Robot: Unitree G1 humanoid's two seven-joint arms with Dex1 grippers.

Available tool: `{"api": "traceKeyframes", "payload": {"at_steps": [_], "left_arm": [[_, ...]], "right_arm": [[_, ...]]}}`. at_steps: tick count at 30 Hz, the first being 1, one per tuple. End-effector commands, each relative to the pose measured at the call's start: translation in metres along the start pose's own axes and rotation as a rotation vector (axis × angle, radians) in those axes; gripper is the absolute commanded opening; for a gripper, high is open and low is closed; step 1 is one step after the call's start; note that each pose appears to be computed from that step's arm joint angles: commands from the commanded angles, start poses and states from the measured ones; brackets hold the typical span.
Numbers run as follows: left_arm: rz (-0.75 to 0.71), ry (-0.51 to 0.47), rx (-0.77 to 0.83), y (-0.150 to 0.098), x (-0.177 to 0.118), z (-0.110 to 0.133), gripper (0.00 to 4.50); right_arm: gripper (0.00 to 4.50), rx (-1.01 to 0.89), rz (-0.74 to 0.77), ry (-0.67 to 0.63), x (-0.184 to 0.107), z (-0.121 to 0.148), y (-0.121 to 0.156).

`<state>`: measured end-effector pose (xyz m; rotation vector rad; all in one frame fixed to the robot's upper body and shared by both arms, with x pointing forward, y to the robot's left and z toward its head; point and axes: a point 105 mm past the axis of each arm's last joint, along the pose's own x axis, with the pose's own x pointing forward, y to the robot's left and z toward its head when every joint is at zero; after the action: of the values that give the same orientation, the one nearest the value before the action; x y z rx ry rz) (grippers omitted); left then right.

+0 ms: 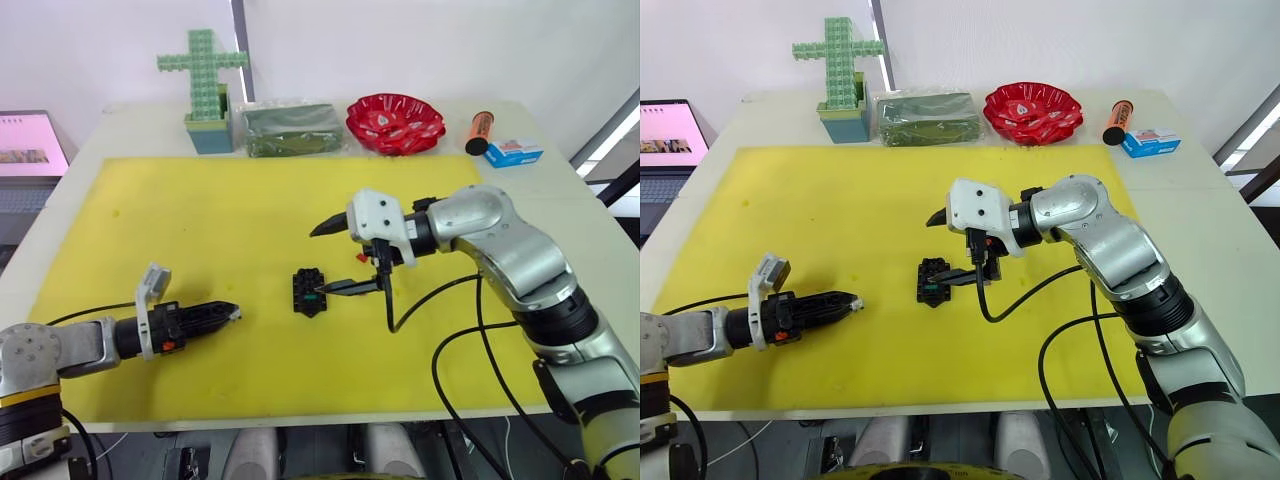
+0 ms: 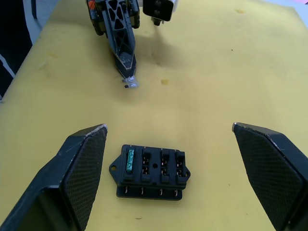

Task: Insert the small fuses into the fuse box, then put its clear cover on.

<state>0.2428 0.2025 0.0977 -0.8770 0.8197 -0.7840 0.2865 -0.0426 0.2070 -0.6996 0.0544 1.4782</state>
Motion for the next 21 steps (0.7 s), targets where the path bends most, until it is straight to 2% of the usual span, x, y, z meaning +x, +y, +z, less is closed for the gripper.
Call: {"api": "traceKeyframes", "payload": {"at_steps": [1,7,10,17,21], "left_arm": [[0.029,-0.011,0.012,0.003,0.002,0.002,2.94],[0.037,-0.007,0.015,0.005,0.005,-0.002,2.94],[0.053,0.001,0.025,0.007,0.005,-0.004,2.00],[0.089,0.008,0.025,0.015,0.004,-0.008,2.00],[0.094,0.016,0.038,0.016,0.003,-0.010,1.05]], "right_arm": [[4.50,-0.052,-0.027,-0.013,-0.006,0.011,-0.006],[4.50,-0.052,-0.025,-0.011,-0.005,0.010,-0.005],[4.50,-0.052,-0.024,-0.008,-0.005,0.009,-0.005],[4.50,-0.054,-0.024,-0.011,-0.005,0.010,-0.004],[4.50,-0.055,-0.023,-0.010,-0.004,0.010,-0.004]]}}
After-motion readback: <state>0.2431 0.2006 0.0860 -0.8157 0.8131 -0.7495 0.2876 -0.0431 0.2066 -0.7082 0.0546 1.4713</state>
